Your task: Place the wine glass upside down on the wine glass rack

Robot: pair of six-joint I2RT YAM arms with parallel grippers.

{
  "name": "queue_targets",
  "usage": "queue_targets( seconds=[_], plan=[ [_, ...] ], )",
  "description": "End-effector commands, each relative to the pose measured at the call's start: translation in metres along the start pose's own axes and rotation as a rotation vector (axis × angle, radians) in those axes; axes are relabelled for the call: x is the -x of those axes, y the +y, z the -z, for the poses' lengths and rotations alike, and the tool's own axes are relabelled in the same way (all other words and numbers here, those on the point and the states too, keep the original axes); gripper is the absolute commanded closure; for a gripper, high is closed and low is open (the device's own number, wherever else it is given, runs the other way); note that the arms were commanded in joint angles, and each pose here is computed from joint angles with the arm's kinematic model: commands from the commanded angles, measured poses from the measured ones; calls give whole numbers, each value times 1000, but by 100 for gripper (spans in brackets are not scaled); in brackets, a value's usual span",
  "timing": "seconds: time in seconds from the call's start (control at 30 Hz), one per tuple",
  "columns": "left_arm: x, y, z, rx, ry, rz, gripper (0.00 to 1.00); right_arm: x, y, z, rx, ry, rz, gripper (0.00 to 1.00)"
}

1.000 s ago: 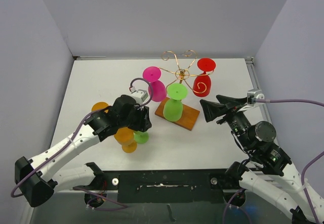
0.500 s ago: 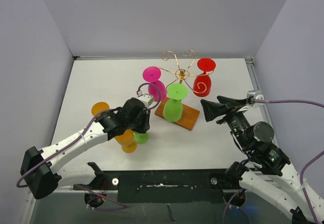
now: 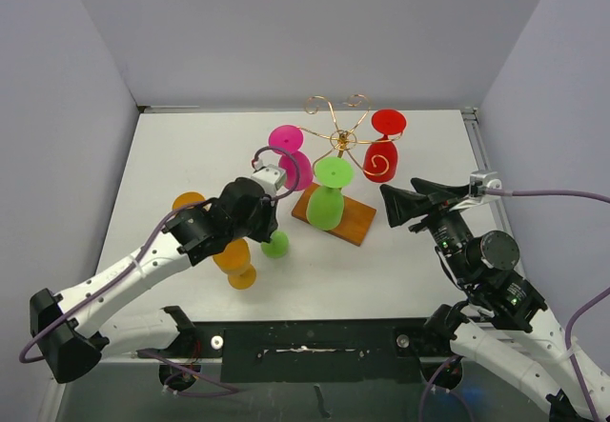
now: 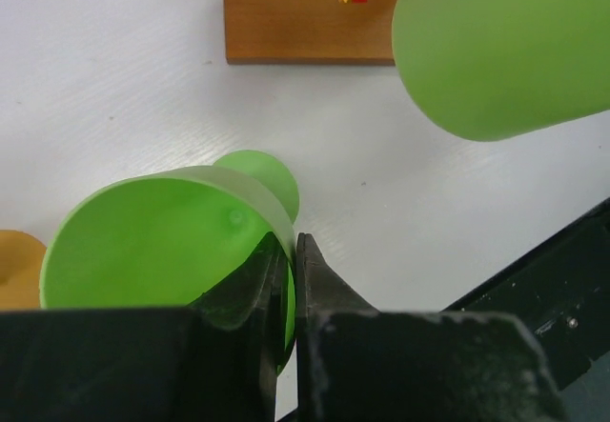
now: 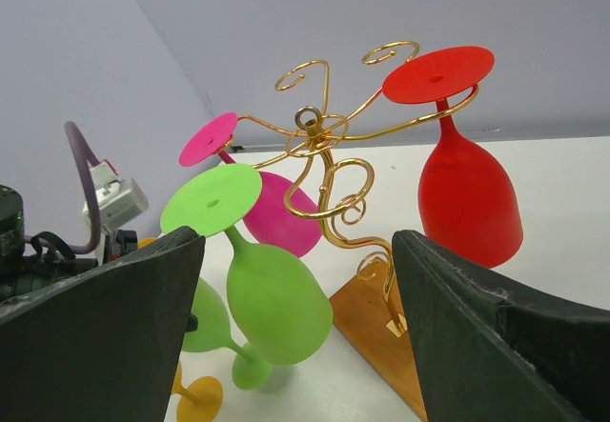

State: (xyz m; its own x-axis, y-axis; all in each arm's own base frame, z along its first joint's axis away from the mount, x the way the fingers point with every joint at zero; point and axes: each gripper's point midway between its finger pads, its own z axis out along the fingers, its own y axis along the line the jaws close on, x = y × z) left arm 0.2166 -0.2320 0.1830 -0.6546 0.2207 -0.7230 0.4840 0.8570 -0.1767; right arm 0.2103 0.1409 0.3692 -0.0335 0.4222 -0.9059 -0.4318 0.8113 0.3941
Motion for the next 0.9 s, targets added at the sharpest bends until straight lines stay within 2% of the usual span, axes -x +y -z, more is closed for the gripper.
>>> queue_targets(
  seconds=[0.0, 0.2, 0.33, 0.43, 0.6, 0.87],
  plan=[
    [54, 10, 38, 67, -191, -17, 100, 27, 10, -1, 26, -88, -38, 19],
    [84, 48, 79, 246, -399, 28, 100, 26, 14, -5, 35, -83, -53, 18],
    [112, 75, 129, 379, -554, 89, 100, 35, 22, -10, 58, -103, -65, 18],
    [135, 82, 170, 398, -683, 133, 100, 40, 30, -17, 79, -116, -88, 18],
    [173, 69, 231, 273, -913, 200, 100, 50, 42, -29, 95, -128, -149, 19],
    [218, 32, 301, -37, -1248, 271, 100, 72, 57, -43, 113, -168, -266, 18]
  ],
)
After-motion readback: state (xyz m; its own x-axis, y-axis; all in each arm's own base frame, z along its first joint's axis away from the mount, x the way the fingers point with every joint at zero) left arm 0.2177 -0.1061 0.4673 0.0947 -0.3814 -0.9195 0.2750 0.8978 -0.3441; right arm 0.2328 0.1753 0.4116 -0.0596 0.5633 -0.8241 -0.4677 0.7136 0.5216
